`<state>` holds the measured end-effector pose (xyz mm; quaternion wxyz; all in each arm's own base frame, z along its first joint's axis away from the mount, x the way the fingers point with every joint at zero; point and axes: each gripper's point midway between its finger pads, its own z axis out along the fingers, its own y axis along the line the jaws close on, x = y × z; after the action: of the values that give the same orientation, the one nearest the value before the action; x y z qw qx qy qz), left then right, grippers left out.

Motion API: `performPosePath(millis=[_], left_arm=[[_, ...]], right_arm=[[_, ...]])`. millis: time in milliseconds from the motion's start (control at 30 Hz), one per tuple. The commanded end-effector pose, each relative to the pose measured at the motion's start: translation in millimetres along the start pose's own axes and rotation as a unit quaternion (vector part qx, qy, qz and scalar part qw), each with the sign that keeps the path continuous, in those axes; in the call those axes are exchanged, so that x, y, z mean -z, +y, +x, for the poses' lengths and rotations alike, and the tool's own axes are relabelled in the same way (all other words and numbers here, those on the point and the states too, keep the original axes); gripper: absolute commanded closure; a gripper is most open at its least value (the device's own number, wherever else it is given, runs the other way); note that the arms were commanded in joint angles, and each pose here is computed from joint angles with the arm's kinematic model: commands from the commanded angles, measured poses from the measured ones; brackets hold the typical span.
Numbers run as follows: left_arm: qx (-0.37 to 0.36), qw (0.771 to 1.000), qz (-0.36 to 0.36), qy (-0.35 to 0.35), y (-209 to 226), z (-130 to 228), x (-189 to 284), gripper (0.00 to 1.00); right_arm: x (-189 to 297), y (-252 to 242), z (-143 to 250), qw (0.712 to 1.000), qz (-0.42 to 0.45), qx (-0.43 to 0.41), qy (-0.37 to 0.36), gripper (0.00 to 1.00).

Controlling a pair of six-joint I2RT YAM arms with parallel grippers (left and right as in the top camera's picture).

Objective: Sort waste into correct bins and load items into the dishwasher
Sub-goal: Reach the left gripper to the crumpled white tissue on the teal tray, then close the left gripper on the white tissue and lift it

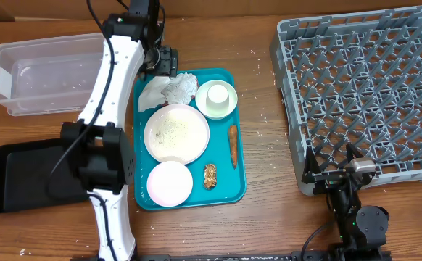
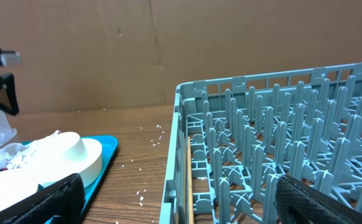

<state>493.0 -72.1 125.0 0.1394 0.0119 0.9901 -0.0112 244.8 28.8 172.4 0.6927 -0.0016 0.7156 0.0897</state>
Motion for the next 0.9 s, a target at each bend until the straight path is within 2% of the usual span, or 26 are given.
performPosePath(millis=[0,200,467,867], left_arm=[[0.005,1.0,0.001,0.021,-1,3,-23,0.21],[0.008,0.999,0.017,0.042,-7,9,-43,0.29],[0.01,0.999,-0.014,0.042,7,7,-57,0.34],[0.01,0.998,-0.017,0.067,9,17,-77,0.37]], right_arm=[[0,-1,2,1.0,0.002,0.002,-0.002,0.0],[0,-1,2,1.0,0.002,0.002,-0.002,0.0],[0,-1,2,1.0,0.002,0.002,-0.002,0.0],[0,-1,2,1.0,0.002,0.002,-0.002,0.0]])
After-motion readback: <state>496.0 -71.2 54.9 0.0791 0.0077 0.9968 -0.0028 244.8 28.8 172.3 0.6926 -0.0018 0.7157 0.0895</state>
